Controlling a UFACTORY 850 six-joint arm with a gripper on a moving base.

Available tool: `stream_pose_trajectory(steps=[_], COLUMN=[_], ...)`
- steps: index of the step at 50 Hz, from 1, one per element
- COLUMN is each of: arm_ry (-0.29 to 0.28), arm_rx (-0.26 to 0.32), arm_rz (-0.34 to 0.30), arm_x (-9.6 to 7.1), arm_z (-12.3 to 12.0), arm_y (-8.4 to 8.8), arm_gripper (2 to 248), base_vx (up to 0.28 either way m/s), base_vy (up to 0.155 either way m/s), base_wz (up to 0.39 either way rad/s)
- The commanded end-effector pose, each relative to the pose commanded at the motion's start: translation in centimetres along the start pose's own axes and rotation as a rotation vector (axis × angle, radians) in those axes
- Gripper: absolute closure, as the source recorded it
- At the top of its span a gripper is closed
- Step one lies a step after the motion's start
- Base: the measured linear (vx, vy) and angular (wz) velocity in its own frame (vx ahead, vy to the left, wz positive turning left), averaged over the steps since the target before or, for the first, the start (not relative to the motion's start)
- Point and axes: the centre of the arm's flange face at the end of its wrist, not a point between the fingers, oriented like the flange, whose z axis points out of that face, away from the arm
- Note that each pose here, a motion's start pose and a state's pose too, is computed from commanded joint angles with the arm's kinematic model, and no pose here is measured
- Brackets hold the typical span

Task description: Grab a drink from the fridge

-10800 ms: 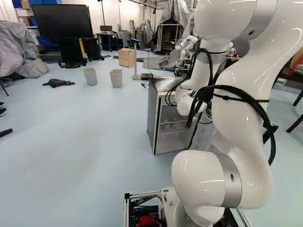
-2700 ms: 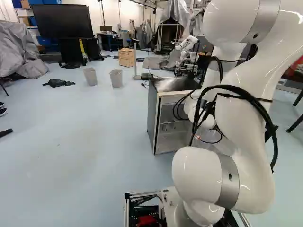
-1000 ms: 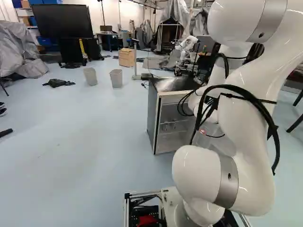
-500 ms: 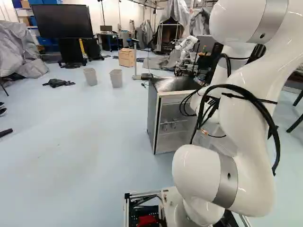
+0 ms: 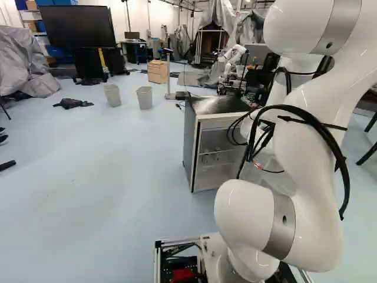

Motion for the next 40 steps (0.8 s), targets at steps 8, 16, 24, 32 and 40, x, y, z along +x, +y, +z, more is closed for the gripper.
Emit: stream_pose_trajectory(steps=[8, 16, 24, 32, 40], arm_ry=[0.002, 0.004, 0.007, 0.010, 0.011], arm_rx=[-0.009, -0.015, -0.020, -0.025, -0.028], arm_rz=[0.006, 0.012, 0.017, 0.022, 0.024], arm_x=[0.2, 0.4, 0.6, 0.8, 0.9], arm_z=[0.3, 0.7, 1.1, 1.5, 1.7], arm_y=[0.3, 0.4, 0.4, 0.4, 0.5], arm_gripper=[3, 3, 3, 3, 3], base_vx=[0.000, 0.000, 0.000, 0.000, 0.000], base_vy=[0.000, 0.000, 0.000, 0.000, 0.000], base_wz=[0.000, 0.000, 0.000, 0.000, 0.000])
